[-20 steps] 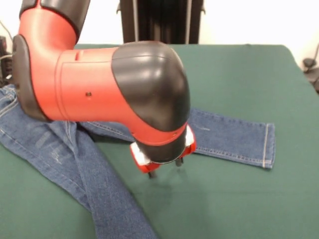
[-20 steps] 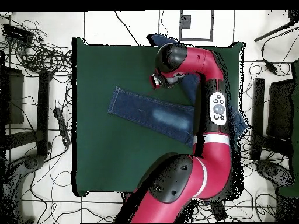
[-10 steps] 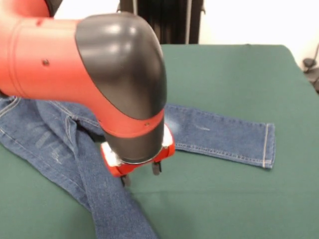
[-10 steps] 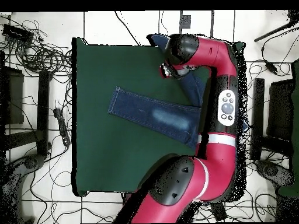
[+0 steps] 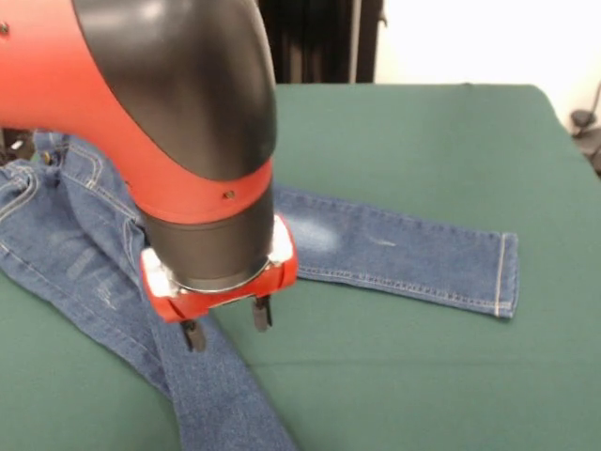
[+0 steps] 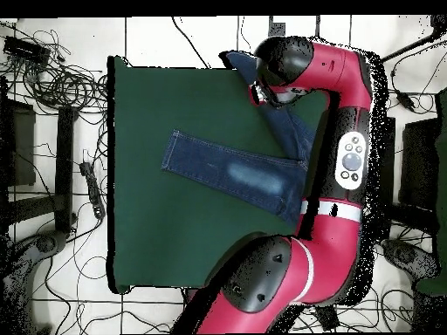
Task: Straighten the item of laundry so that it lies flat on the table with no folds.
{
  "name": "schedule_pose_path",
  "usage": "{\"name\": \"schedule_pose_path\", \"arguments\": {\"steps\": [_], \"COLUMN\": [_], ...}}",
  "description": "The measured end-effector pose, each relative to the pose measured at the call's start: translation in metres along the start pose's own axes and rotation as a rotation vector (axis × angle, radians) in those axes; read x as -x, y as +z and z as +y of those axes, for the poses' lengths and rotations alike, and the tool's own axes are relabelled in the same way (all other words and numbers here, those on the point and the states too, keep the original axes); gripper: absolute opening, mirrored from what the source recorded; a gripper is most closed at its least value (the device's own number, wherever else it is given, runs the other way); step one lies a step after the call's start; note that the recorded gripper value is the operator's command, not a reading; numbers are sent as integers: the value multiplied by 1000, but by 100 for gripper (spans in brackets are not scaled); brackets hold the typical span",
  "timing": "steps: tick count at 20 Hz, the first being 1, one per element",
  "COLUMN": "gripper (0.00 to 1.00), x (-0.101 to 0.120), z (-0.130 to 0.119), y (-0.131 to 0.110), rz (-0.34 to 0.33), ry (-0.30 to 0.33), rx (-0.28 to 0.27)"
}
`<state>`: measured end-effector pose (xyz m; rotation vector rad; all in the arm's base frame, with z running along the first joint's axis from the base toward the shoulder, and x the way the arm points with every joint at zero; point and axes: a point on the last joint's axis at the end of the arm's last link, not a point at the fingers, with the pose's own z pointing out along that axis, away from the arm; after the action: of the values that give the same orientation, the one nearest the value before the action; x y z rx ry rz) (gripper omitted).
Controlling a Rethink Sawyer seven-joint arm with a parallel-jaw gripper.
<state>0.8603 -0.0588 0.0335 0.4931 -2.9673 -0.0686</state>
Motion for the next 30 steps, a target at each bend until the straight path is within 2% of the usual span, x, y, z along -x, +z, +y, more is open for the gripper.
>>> {"name": "schedule_pose_path", "arguments": {"steps": [7, 13, 26, 30], "gripper": [100, 100, 100, 100], "x": [2, 1, -3, 0], "z": [-15, -22, -23, -24], "y": [-6, 4, 72, 77], "rz": [-21, -27, -14, -21], "ry": [27, 38, 56, 62], "rx": [-25, -30, -26, -35]}}
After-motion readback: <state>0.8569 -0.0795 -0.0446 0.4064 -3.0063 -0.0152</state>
